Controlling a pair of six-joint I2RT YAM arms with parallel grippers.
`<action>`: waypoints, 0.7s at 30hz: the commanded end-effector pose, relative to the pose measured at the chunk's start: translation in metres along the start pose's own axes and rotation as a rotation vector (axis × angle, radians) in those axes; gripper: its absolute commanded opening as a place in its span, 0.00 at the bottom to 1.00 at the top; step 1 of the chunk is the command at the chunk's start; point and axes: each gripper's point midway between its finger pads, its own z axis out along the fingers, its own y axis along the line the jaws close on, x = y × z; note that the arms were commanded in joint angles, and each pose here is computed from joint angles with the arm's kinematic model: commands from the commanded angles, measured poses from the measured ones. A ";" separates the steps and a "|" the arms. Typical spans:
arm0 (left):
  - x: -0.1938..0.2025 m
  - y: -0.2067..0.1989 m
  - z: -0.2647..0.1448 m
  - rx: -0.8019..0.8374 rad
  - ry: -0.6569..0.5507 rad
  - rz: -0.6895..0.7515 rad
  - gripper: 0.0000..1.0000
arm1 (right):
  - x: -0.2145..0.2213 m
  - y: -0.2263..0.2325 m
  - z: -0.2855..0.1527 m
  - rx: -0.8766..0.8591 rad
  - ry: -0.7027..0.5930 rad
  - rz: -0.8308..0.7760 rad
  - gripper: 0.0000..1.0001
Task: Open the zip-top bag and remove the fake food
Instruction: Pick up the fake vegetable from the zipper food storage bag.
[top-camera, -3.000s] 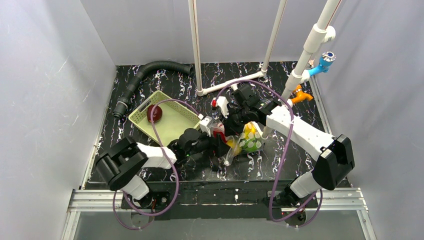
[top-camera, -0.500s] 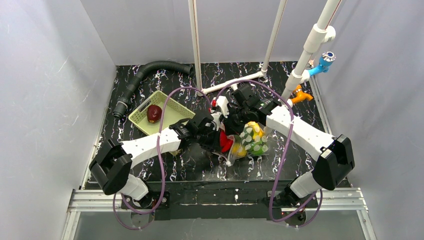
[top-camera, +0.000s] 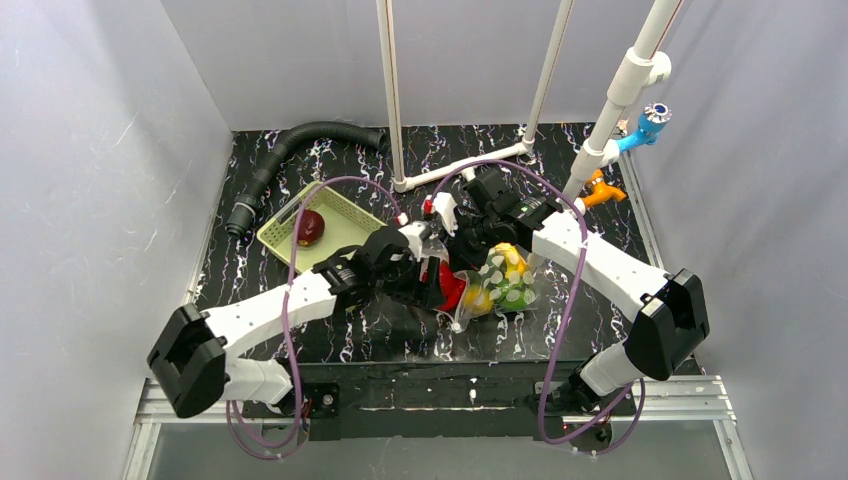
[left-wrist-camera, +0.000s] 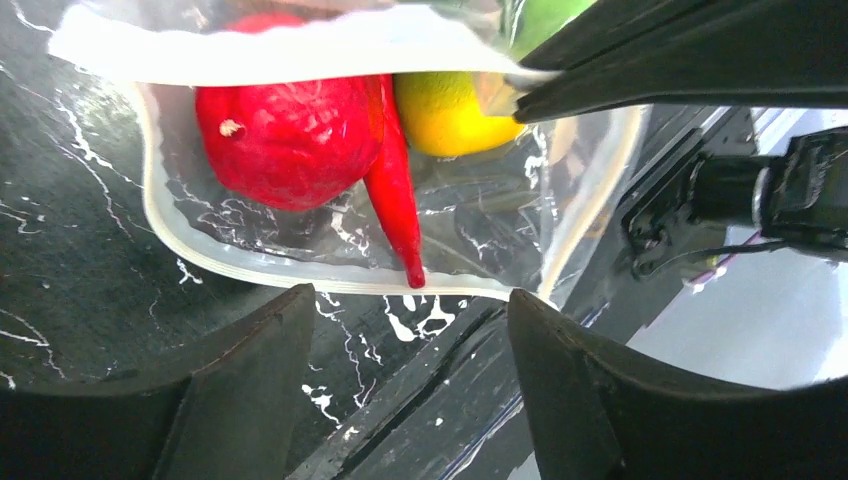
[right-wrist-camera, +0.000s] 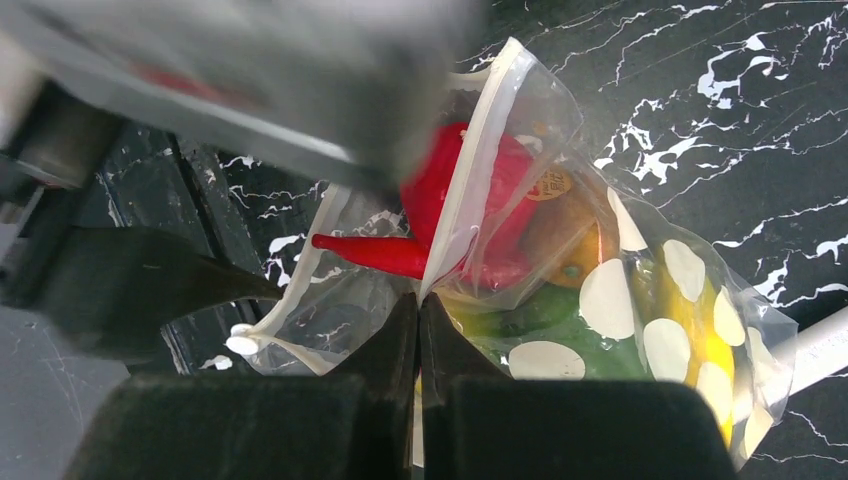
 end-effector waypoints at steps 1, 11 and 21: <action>-0.026 0.003 -0.016 -0.027 -0.177 0.005 0.76 | -0.009 0.006 0.002 -0.039 -0.031 -0.018 0.01; -0.050 0.021 0.016 -0.102 -0.279 -0.074 0.87 | -0.010 0.009 0.002 -0.051 -0.036 -0.017 0.01; -0.050 0.039 0.038 -0.176 -0.278 -0.080 0.86 | -0.012 0.013 0.005 -0.074 -0.035 -0.015 0.01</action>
